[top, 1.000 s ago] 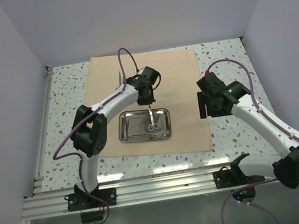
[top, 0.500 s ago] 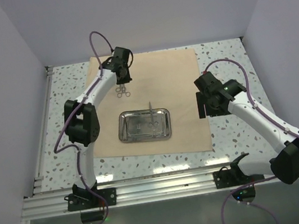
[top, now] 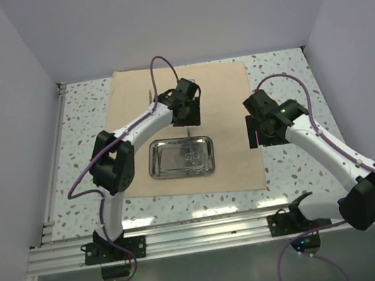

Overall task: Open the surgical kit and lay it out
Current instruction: Pick up the medical item from the surgical kit.

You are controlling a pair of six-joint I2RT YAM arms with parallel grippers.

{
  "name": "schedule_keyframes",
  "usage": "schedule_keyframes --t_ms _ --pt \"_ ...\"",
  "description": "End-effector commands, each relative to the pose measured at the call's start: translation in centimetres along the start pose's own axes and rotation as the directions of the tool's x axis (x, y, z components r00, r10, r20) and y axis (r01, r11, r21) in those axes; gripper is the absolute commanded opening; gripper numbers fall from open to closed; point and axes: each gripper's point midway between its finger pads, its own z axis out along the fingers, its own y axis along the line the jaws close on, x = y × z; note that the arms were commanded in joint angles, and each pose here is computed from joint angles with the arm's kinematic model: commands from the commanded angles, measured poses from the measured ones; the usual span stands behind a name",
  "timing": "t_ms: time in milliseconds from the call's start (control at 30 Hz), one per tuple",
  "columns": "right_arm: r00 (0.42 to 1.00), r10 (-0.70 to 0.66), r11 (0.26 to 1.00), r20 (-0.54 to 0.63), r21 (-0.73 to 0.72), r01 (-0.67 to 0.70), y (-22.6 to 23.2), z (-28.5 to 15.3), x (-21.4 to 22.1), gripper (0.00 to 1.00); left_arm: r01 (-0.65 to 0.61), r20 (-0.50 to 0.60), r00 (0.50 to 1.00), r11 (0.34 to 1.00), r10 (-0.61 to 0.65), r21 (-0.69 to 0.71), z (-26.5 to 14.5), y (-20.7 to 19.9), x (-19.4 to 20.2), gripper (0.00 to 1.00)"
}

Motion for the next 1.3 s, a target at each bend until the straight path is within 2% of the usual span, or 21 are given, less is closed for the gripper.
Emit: schedule_keyframes --t_ms 0,267,467,667,900,967,1000,1100,1267 --pt "0.999 0.003 1.000 0.034 -0.001 -0.003 -0.1 -0.5 -1.0 0.78 0.053 0.059 0.997 0.999 -0.053 0.010 -0.1 0.0 -1.9 0.57" --pt "0.999 -0.001 1.000 0.037 0.009 0.000 -0.9 -0.9 -0.3 0.78 0.037 0.013 0.999 0.999 -0.037 -0.035 2.4 0.7 -0.4 0.56" --pt "0.999 0.001 1.000 0.034 0.008 -0.002 -0.9 -0.9 -0.2 0.78 0.045 -0.024 0.999 0.997 -0.047 -0.064 3.3 1.4 1.4 0.51" --pt "0.999 0.001 1.000 0.040 0.014 -0.002 -1.0 -1.1 -0.4 0.78 0.040 -0.048 0.998 0.996 -0.044 -0.075 4.2 1.7 2.4 0.34" --pt "0.999 0.010 1.000 0.052 0.012 -0.011 -0.8 -1.3 -1.1 0.78 0.016 -0.080 0.997 0.996 -0.023 -0.082 4.9 1.9 3.2 0.19" --pt "0.998 0.016 1.000 0.058 0.011 -0.017 -0.8 -1.4 -1.4 0.78 0.007 -0.078 0.997 0.997 -0.014 -0.082 4.8 1.9 3.0 0.12" --pt "0.998 0.022 1.000 0.061 0.010 -0.023 -0.7 -1.4 -1.5 0.78 0.005 -0.077 0.997 0.996 -0.012 -0.086 4.7 2.0 2.9 0.00" --pt "0.997 0.033 0.999 0.068 0.004 -0.034 -0.5 -1.5 -2.0 0.78 -0.006 -0.052 0.999 0.996 0.001 -0.090 3.7 2.0 1.5 0.00" --pt "0.997 0.040 0.999 0.072 -0.008 -0.040 0.1 -1.4 -2.6 0.78 -0.010 0.040 0.999 0.996 0.013 -0.084 1.1 2.8 -3.4 0.00"
